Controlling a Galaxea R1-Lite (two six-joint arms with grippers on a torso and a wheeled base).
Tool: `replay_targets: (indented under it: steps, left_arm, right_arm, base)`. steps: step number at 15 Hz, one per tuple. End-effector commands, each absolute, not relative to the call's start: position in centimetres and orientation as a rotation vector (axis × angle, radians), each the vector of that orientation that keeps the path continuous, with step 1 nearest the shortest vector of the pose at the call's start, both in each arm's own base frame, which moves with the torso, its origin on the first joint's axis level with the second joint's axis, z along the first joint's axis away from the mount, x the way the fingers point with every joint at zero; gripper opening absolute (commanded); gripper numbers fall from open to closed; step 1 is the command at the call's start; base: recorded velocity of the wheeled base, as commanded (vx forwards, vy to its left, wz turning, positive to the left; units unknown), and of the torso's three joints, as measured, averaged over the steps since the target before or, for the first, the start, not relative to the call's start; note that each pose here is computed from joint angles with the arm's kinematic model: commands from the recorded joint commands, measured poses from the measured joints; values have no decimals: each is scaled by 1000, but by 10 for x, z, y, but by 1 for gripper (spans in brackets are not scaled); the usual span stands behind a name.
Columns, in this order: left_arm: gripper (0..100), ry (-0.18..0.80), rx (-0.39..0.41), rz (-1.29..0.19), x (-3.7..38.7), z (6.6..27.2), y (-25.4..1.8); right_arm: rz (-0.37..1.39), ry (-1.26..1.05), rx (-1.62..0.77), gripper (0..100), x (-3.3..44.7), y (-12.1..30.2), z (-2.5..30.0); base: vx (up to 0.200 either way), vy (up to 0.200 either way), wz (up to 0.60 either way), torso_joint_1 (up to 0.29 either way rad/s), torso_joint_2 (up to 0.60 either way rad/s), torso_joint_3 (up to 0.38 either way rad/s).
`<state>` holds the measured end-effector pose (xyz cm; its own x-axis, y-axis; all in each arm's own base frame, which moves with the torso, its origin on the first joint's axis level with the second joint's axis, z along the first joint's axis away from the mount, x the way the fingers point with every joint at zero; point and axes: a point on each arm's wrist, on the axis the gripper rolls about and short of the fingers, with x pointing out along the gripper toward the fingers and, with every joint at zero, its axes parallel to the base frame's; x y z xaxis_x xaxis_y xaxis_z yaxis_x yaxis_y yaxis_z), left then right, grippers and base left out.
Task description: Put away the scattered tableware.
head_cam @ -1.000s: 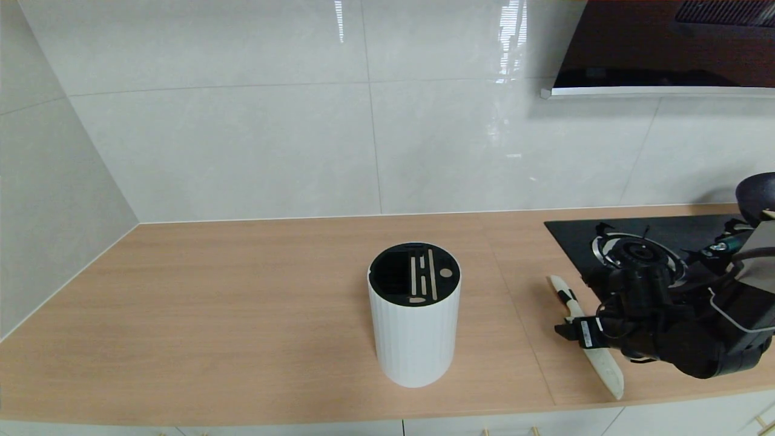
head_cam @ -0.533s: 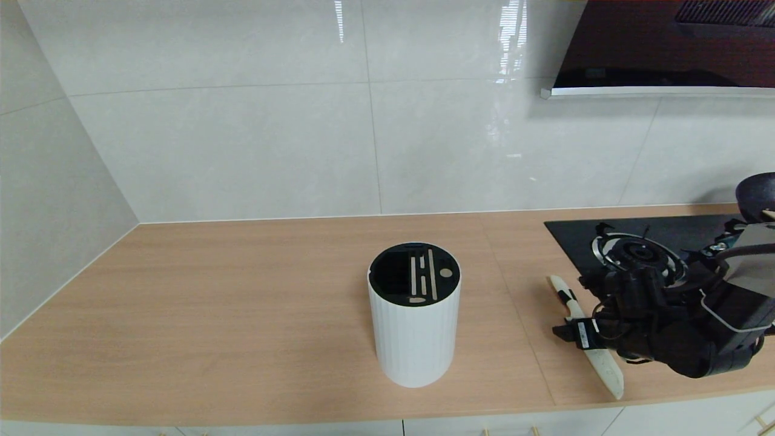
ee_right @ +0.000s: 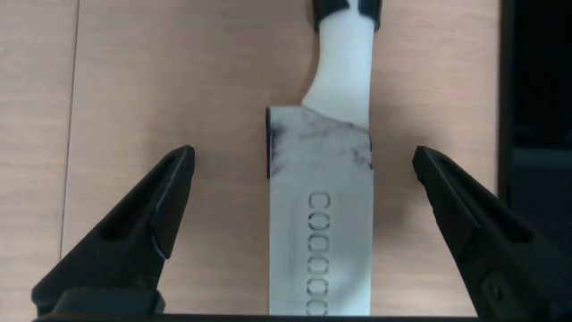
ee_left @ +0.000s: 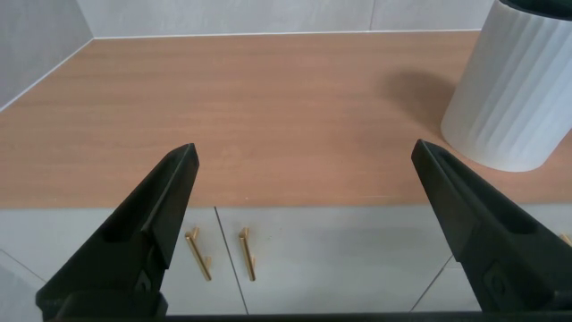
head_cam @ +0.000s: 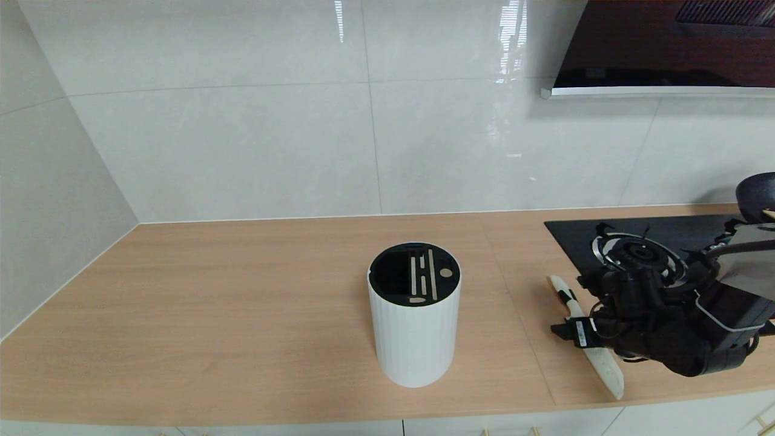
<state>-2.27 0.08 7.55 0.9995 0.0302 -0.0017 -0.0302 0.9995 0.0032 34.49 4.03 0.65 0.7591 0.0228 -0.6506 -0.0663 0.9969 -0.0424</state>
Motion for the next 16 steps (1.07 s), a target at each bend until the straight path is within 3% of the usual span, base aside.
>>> replay_targets:
  steps: [1,9,10,16]
  left_arm:
    - [100,2,3,31,-23,76,1]
    - [100,2,3,31,-23,76,1]
    - [100,2,3,31,-23,76,1]
    - [100,2,3,31,-23,76,1]
  right_arm:
    - [49,704,-64,100,346,41,4]
    - [42,703,-64,100,348,39,0]
    - [42,706,-64,0,348,39,-1]
    - [38,700,-61,0,350,38,0]
  base:
    - [0,0,0,0,0,0]
    - [0,0,0,0,0,0]
    - [0,0,0,0,0,0]
    - [0,0,0,0,0,0]
